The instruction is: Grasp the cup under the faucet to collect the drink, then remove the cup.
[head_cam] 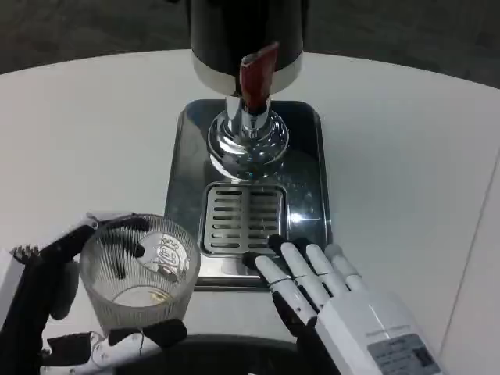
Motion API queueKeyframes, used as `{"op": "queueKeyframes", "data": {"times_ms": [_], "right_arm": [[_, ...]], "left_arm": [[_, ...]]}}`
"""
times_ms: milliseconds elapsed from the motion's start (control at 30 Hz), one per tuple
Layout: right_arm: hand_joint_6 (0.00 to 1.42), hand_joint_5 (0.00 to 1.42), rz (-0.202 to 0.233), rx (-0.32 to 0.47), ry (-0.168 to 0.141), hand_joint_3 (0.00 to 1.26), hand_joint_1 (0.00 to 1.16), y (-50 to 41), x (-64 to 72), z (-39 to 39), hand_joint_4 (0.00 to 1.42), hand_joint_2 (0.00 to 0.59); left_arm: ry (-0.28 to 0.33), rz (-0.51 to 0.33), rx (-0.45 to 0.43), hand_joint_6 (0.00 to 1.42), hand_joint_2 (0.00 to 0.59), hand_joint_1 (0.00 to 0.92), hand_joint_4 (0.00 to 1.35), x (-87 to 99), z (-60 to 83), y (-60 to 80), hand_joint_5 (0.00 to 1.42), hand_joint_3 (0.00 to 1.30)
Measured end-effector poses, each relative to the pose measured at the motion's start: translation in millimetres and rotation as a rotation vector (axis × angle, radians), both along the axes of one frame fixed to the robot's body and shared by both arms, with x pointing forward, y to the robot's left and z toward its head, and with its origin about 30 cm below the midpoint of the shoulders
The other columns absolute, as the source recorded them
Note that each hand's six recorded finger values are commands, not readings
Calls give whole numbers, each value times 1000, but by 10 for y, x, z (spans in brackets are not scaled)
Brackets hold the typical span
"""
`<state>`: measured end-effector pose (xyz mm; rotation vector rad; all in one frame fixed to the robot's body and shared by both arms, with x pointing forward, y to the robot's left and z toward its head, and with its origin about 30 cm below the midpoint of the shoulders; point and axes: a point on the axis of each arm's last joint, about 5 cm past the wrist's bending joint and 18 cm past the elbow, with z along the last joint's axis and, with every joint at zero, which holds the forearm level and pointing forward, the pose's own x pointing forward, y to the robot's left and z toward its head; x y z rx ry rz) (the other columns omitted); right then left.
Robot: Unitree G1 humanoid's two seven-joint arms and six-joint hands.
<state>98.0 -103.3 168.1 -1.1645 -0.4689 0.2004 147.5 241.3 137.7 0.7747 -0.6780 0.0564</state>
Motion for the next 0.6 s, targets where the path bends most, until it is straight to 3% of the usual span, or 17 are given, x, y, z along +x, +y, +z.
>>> {"op": "queueKeyframes", "data": {"times_ms": [200,600], "right_arm": [[0,0,-19,8,-1,105,417,-11,-4,-4,0,536],[0,0,-58,17,-4,113,420,-51,-55,4,0,539]], "left_arm": [[-44,34,4,1390,198,533,1038,232,39,-63,1262,942],[-53,98,28,1405,196,531,1038,663,-66,-161,1262,937]]}}
